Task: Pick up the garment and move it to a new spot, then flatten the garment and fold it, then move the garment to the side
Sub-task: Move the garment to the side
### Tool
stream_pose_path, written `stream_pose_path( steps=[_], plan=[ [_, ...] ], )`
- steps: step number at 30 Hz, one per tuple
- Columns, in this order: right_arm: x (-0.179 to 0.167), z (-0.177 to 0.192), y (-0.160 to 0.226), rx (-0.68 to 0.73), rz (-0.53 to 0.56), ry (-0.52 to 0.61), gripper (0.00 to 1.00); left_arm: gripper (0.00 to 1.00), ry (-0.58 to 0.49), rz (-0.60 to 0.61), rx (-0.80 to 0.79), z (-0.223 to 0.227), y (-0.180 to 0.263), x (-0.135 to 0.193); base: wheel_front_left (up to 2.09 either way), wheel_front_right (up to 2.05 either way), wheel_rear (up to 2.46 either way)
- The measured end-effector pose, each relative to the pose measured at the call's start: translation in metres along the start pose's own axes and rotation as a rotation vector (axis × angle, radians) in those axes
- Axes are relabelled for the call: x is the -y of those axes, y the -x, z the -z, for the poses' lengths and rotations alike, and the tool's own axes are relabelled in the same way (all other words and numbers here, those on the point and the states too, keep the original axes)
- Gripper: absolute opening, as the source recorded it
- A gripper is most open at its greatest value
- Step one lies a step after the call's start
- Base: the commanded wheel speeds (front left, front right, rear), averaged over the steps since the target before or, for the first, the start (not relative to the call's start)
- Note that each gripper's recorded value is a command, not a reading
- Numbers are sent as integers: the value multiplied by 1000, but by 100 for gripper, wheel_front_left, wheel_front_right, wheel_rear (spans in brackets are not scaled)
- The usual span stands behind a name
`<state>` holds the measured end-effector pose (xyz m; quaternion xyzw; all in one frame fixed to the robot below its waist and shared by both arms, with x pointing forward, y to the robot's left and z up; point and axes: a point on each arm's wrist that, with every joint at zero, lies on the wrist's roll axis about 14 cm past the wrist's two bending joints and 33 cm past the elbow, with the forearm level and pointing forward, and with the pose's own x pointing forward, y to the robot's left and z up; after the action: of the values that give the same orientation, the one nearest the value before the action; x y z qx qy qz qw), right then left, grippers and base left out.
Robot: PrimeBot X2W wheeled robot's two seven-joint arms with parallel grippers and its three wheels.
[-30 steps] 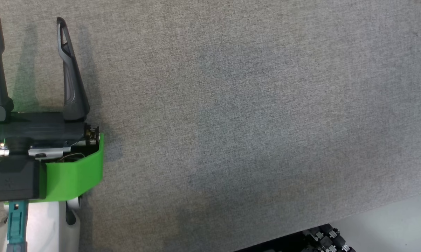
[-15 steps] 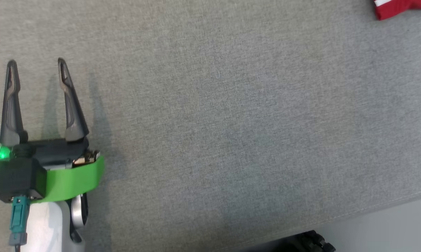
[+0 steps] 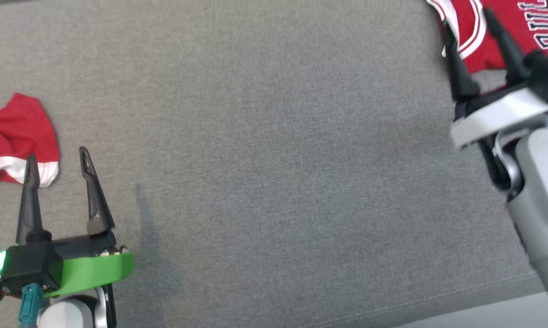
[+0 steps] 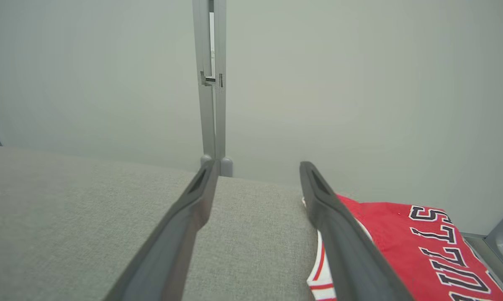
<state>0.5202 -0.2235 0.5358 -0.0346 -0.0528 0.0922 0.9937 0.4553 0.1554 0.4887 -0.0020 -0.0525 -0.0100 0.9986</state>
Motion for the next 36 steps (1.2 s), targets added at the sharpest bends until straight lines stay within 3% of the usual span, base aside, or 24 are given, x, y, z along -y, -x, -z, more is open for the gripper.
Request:
stream_pose_path(
  steps=[18,36],
  plan=[
    [-60,27,84,-50,21,-208,100,100,14,-87,-23,-18,53,-36,0,0,0],
    [-79,26,119,-49,66,-244,100,100,19,-97,-40,-18,76,-43,0,0,0]
  ],
)
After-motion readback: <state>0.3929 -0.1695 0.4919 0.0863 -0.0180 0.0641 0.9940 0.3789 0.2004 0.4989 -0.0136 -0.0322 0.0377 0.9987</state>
